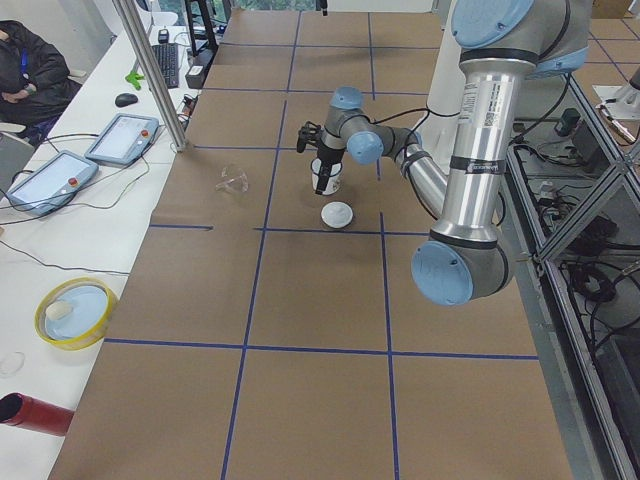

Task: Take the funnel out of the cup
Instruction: 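Move the left gripper over the small white lid beside the mug, then lower the left gripper and grasp the white lid by its knob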

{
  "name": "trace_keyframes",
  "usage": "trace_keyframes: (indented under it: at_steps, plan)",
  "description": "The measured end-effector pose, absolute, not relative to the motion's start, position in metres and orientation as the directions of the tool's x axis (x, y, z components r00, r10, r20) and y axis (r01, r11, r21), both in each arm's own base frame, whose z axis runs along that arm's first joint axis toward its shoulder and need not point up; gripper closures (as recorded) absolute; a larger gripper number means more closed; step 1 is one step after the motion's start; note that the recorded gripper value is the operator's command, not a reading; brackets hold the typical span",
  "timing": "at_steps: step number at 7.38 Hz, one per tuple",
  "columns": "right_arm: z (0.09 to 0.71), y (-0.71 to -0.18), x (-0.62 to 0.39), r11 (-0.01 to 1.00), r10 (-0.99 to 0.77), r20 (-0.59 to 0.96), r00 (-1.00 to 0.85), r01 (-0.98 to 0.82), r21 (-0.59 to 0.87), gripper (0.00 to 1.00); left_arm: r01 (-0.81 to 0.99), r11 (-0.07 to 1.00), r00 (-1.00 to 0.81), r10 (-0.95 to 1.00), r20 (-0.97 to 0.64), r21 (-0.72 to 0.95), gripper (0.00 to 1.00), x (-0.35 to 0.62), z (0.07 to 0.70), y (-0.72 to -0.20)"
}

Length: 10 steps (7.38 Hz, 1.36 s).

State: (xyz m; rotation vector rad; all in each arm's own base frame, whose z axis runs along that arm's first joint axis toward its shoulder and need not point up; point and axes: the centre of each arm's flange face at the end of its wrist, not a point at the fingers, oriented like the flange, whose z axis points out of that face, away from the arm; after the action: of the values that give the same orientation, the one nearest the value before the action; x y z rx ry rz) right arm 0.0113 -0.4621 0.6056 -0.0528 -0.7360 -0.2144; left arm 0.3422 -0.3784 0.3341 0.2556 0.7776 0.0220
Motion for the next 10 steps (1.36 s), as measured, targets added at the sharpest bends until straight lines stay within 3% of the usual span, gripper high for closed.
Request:
trace_keyframes:
  at_steps: [4, 10]
  plan:
    - [0.605, -0.462, 0.011, 0.977, -0.176, 0.671, 0.720, 0.212, 0.028, 0.00, 0.026, 0.972, 0.692, 0.150, -0.706, 0.232, 0.01, 0.380, 0.390, -0.362]
    - [0.605, -0.462, 0.011, 0.977, -0.176, 0.671, 0.720, 0.212, 0.029, 0.00, 0.021, 0.987, 0.689, 0.103, -0.717, 0.161, 0.06, 0.409, 0.400, -0.335]
